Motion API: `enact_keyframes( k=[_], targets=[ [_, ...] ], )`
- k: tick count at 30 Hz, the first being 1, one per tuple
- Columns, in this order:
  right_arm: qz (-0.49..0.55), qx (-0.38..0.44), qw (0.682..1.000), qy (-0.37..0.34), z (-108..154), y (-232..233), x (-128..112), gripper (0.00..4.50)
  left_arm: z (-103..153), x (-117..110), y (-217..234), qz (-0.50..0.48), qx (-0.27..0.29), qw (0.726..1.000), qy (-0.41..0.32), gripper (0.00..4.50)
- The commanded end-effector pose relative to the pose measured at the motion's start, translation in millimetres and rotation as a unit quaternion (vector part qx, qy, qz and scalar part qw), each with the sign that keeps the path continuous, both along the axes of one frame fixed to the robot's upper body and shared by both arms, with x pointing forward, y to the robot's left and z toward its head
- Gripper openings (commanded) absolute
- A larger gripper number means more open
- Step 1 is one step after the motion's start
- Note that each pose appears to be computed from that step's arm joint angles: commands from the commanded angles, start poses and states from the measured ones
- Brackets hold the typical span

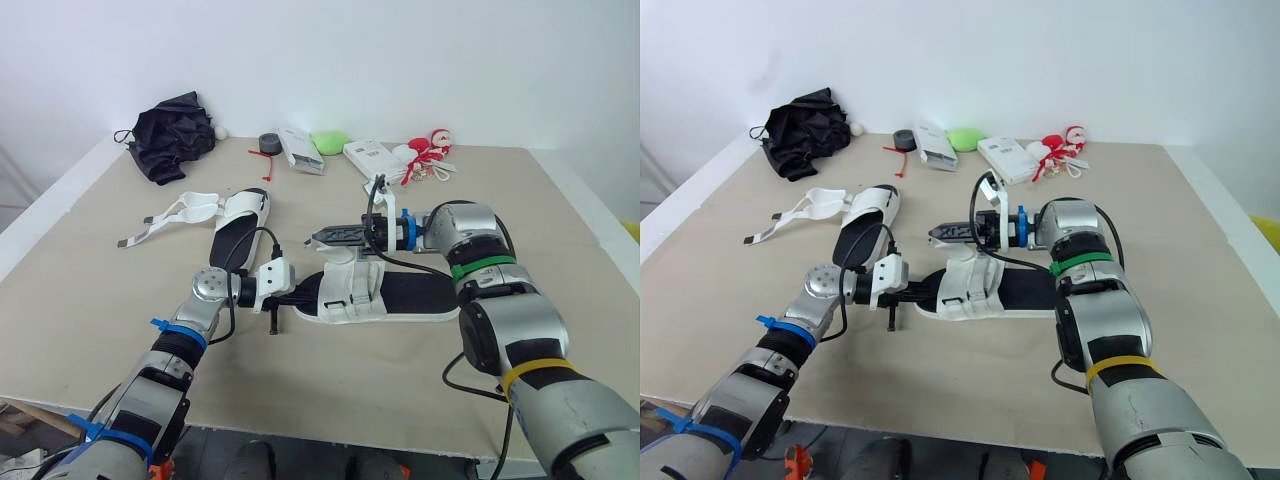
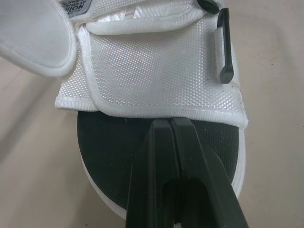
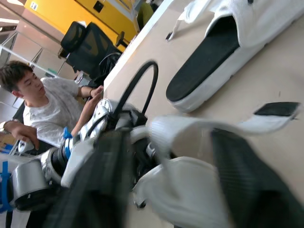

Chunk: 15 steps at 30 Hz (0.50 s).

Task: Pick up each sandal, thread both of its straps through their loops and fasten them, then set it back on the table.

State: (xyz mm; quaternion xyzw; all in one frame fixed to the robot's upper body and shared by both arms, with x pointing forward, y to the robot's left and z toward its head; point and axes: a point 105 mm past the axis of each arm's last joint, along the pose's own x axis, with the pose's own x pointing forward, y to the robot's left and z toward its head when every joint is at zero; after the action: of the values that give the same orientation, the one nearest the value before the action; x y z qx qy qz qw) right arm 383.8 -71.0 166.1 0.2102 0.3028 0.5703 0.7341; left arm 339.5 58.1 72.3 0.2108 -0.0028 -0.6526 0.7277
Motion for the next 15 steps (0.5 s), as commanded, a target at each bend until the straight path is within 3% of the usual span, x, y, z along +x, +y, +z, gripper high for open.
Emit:
enact_keyframes(
  k=[1, 2, 3, 4, 9, 13, 15],
  targets=[
    [0.011, 0.034, 0.999, -0.038, 27, 0, -2, 1.05, -100, -43, 32, 0.014, 0.144, 0.973, 0.179, 0.00],
    [0.012, 0.036, 0.998, -0.047, 29, 0, -3, 0.84, -100, -43, 32, 0.014, 0.144, 0.973, 0.179, 0.00],
    [0.015, 0.041, 0.997, -0.065, 31, 0, -4, 0.20, -100, -43, 31, 0.013, 0.144, 0.973, 0.179, 0.00],
    [0.016, 0.044, 0.996, -0.077, 33, 0, -5, 0.07, -101, -44, 31, 0.013, 0.144, 0.973, 0.179, 0.00],
    [0.067, 0.035, 0.976, -0.202, 36, 1, -33, 0.07, -100, -43, 30, 0.012, 0.146, 0.973, 0.179, 0.00],
    [0.109, -0.014, 0.944, -0.313, 28, 6, -63, 0.07, -100, -43, 31, 0.011, 0.148, 0.973, 0.177, 0.00],
    [0.109, -0.058, 0.911, -0.392, 23, 7, -76, 0.07, -100, -42, 32, 0.011, 0.149, 0.973, 0.177, 0.00]
  ],
)
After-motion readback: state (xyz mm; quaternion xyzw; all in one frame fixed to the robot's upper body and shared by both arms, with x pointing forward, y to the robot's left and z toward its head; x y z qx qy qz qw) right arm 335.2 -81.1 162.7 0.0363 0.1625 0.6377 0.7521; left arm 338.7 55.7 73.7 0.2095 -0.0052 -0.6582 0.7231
